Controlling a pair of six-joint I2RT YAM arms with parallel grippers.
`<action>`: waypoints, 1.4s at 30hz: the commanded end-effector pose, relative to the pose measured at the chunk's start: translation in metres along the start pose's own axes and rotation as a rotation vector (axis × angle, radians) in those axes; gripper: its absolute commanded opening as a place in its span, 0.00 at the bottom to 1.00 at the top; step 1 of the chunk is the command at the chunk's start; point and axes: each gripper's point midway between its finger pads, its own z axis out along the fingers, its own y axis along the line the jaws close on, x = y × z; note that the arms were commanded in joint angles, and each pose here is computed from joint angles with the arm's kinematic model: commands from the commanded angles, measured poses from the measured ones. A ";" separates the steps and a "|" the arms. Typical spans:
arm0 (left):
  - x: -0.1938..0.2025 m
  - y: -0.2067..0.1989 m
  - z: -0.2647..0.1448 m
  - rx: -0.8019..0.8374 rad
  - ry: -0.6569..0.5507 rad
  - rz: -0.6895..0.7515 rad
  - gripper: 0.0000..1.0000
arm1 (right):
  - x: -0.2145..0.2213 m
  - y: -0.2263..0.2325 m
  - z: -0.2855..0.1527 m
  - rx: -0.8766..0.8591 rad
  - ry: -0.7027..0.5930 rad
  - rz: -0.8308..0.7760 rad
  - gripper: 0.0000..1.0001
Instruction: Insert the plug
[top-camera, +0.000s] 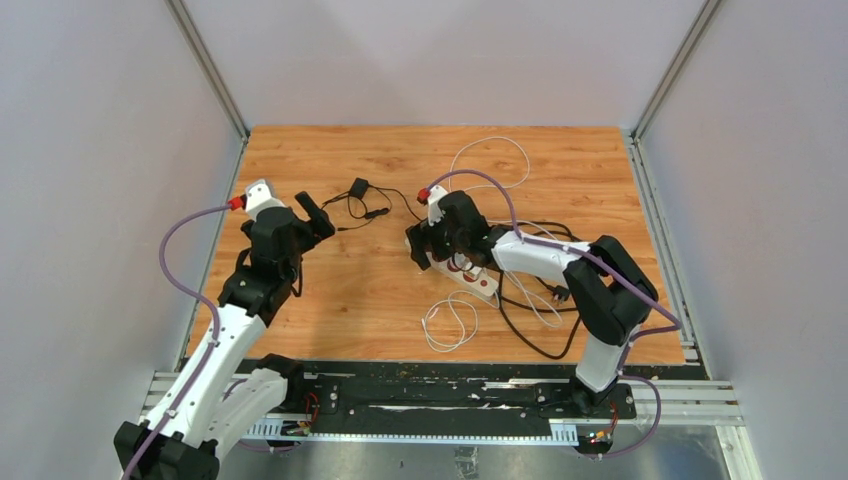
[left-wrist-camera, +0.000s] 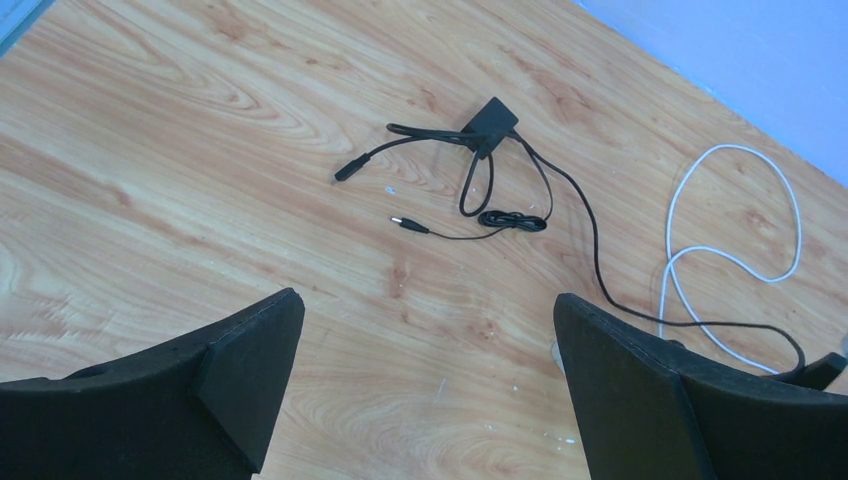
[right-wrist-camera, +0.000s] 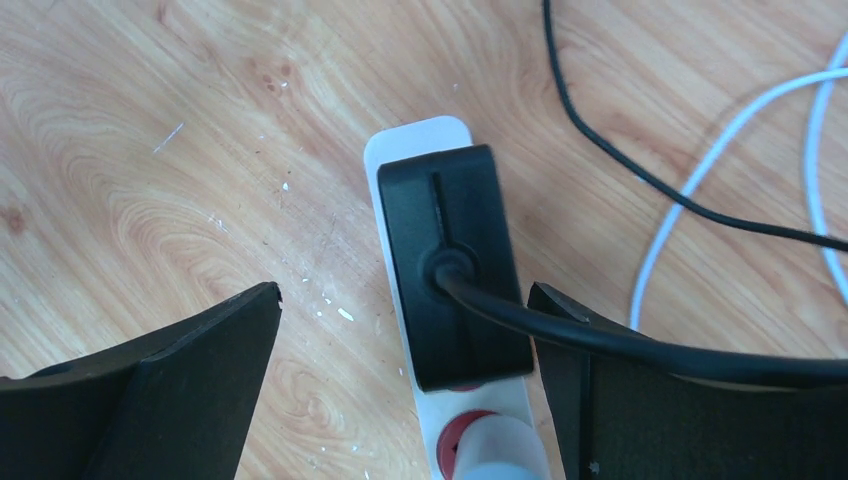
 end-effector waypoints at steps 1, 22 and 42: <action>-0.022 -0.005 -0.007 0.017 -0.061 -0.047 1.00 | -0.022 -0.006 -0.026 0.100 -0.020 0.042 1.00; -0.048 0.000 -0.042 0.018 -0.074 0.019 1.00 | -0.068 -0.080 -0.189 0.456 -0.238 0.183 1.00; -0.044 0.028 -0.062 -0.062 -0.072 0.031 1.00 | 0.008 -0.187 -0.378 1.156 -0.402 0.428 1.00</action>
